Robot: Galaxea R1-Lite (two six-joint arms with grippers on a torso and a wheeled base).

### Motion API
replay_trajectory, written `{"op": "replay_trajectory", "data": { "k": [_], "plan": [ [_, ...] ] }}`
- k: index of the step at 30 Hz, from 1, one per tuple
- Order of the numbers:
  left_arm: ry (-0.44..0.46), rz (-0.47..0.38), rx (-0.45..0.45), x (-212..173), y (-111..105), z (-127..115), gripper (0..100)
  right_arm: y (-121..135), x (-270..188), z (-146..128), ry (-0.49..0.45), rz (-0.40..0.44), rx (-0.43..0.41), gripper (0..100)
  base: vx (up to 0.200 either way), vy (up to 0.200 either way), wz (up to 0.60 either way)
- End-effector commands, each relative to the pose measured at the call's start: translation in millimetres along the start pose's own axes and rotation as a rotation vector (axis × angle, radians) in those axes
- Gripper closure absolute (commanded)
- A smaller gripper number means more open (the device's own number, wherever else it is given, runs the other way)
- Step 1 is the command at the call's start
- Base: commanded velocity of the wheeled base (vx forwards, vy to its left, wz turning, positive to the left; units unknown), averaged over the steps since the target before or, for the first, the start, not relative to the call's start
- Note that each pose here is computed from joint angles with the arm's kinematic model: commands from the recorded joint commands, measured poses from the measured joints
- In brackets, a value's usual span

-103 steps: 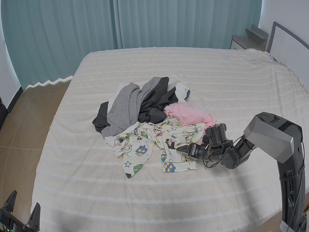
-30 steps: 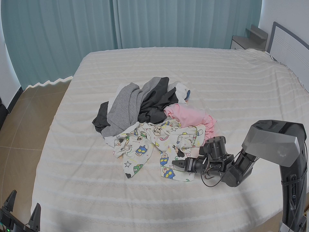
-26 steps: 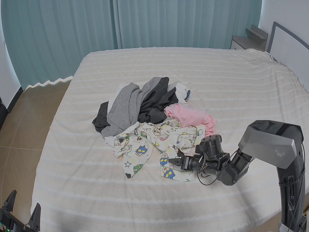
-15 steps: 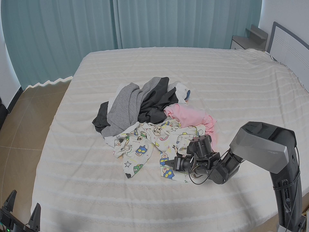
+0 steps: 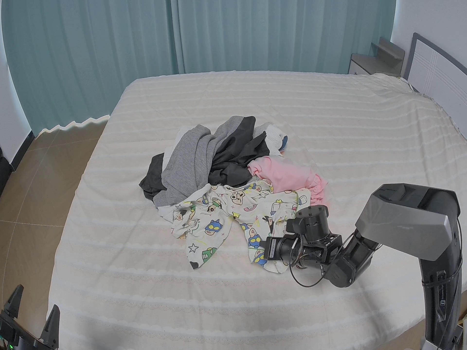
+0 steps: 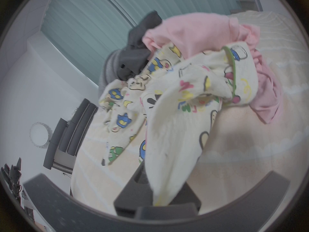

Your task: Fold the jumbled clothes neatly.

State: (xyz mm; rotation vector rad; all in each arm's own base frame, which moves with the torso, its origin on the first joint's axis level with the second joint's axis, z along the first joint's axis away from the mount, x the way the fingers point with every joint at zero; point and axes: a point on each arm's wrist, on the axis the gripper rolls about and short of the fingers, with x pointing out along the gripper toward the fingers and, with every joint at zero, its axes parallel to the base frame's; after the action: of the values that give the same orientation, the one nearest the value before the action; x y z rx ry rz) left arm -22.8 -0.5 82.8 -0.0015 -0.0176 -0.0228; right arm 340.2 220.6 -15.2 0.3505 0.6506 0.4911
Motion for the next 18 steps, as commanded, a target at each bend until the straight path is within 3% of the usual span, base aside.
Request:
{"op": "replay_trajectory", "data": {
  "k": [1,3,4,6,7,10,12,13,15,18],
  "plan": [
    [-0.222,-0.059,-0.108,-17,-1,74,0,21,-32,1,-0.04,0.065,-0.021,100,0.0,0.0,0.0],
    [-0.188,-0.073,-0.108,-13,-1,84,0,22,-35,1,-0.049,0.074,-0.022,100,0.0,0.0,0.0],
    [-0.124,-0.138,-0.088,-2,-3,91,0,27,-42,3,-0.077,0.096,-0.025,100,0.0,0.0,0.0],
    [-0.101,-0.172,-0.085,2,-3,92,0,29,-46,3,-0.084,0.107,-0.028,100,0.0,0.0,0.0],
    [-0.003,-0.255,-0.094,16,-5,91,0,33,-56,6,-0.112,0.126,-0.032,100,0.0,0.0,0.0],
    [0.193,-0.359,-0.126,39,-7,77,0,38,-75,11,-0.151,0.153,-0.036,100,0.0,0.0,0.0],
    [0.242,-0.376,-0.133,45,-8,74,0,40,-79,13,-0.161,0.16,-0.037,100,0.0,0.0,0.0],
    [0.34,-0.402,-0.157,59,-8,69,0,43,-89,17,-0.182,0.174,-0.039,100,0.0,0.0,0.0],
    [0.453,-0.421,-0.169,77,-9,64,0,49,-103,25,-0.219,0.199,-0.042,100,0.0,0.0,0.0],
    [0.58,-0.465,-0.128,96,-13,55,0,55,-118,34,-0.253,0.231,-0.046,100,0.0,0.0,0.0]
  ]
}}
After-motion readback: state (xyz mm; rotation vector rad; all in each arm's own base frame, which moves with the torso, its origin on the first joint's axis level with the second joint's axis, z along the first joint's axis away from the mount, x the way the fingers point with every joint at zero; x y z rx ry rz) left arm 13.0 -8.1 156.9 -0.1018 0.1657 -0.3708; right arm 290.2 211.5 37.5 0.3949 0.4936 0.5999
